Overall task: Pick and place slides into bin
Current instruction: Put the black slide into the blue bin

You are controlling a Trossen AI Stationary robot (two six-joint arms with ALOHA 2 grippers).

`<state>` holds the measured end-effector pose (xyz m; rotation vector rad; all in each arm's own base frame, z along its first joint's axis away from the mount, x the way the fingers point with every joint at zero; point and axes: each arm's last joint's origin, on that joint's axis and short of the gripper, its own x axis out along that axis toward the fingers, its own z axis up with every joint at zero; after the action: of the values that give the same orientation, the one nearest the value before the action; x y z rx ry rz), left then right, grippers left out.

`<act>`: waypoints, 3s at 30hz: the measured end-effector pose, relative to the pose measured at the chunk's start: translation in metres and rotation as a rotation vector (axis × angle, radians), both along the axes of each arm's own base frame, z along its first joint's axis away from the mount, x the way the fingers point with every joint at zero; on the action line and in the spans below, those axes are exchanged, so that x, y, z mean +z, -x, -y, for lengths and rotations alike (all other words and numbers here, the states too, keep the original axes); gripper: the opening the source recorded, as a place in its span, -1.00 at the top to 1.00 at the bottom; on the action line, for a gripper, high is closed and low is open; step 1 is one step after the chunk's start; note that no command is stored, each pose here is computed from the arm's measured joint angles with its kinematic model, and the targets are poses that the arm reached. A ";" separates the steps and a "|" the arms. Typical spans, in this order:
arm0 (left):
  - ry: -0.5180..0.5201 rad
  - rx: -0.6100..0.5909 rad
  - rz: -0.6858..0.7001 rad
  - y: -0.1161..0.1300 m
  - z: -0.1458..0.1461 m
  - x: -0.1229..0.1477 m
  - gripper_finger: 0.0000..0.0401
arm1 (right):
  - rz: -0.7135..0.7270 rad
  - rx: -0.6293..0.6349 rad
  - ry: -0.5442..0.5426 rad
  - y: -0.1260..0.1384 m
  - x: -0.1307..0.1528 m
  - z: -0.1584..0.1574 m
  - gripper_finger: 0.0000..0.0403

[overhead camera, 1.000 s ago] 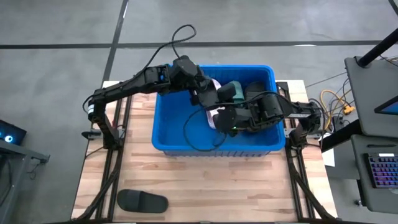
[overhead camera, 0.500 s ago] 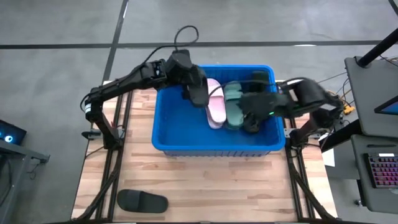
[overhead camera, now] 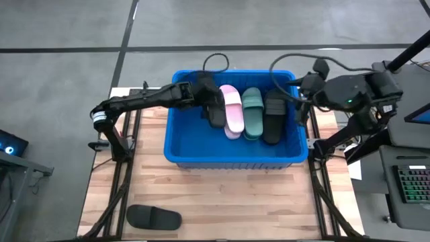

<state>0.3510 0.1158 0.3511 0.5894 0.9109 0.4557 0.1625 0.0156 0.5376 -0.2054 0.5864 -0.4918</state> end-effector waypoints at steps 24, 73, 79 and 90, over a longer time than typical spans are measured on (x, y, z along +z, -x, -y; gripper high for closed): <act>-0.187 0.075 0.012 0.012 0.001 -0.100 1.00 | -0.035 0.031 0.121 0.018 0.005 0.005 0.05; -0.156 -0.135 -0.005 0.021 -0.013 -0.196 1.00 | -0.009 0.021 0.151 0.030 0.010 0.008 0.05; -0.120 -0.129 -0.018 0.017 -0.016 -0.208 1.00 | -0.007 0.021 0.151 0.030 0.010 0.008 0.05; -0.176 -0.058 0.003 0.022 -0.020 -0.191 1.00 | -0.007 0.021 0.151 0.030 0.010 0.008 0.05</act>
<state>0.3294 0.1357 0.1603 0.7733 0.8534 0.4875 0.1328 0.0077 0.5478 -0.3569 0.5539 -0.5158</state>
